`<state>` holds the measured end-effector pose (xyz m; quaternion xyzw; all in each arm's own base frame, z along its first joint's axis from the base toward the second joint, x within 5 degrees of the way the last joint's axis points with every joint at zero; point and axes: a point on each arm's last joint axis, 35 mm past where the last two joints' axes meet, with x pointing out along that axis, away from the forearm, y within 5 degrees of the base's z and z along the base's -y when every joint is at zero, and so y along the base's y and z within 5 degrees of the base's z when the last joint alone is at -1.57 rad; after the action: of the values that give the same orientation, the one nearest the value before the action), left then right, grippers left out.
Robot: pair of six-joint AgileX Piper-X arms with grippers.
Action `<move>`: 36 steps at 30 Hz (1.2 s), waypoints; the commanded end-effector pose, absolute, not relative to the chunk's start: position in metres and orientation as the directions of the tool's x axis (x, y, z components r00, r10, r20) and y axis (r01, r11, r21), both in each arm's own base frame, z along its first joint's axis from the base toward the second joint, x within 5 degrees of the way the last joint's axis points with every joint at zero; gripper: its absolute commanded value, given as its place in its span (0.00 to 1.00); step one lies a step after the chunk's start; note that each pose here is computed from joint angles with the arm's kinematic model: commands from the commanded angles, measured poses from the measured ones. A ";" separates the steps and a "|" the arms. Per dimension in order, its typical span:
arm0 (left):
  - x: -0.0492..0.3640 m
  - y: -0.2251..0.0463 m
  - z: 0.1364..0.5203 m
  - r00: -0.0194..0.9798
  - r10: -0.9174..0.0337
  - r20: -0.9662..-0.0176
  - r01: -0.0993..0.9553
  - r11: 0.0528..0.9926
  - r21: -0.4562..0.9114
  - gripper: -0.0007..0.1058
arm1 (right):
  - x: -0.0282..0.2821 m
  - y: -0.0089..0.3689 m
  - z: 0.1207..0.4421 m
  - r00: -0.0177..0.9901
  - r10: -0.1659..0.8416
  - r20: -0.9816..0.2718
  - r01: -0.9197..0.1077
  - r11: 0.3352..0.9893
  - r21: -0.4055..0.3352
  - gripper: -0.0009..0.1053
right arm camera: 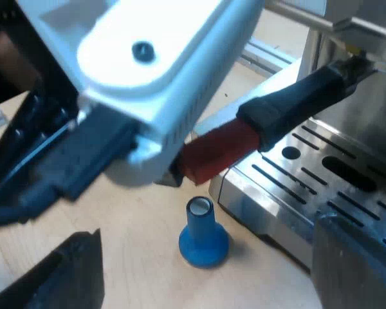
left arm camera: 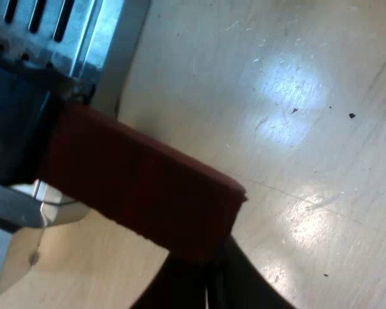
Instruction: Put the handle in the coffee machine
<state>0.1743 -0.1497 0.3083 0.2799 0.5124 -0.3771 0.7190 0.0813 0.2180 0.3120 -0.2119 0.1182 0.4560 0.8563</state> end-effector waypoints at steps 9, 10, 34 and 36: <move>0.177 -0.175 0.337 0.196 -0.544 -0.816 0.918 0.395 -0.043 0.01 | 0.079 0.211 0.321 0.579 0.724 -0.374 -0.815 0.513 -0.270 0.65; 0.177 -0.175 0.337 0.196 -0.544 -0.816 0.920 0.389 -0.039 0.01 | 0.079 0.209 0.318 0.575 0.712 -0.403 -0.818 0.504 -0.278 0.65; 0.174 -0.097 0.357 0.310 -0.421 -0.852 0.774 0.632 -0.031 0.01 | 0.078 0.208 0.315 0.566 0.706 -0.425 -0.822 0.524 -0.225 0.65; 0.172 -0.092 0.360 0.326 -0.419 -0.848 0.762 0.647 -0.027 0.01 | 0.078 0.208 0.315 0.567 0.706 -0.425 -0.822 0.524 -0.225 0.65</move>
<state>0.1741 -0.0928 0.3566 0.1958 0.4471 -0.3703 0.7903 0.0793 0.2092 0.3111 -0.2076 0.1452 0.4411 0.8609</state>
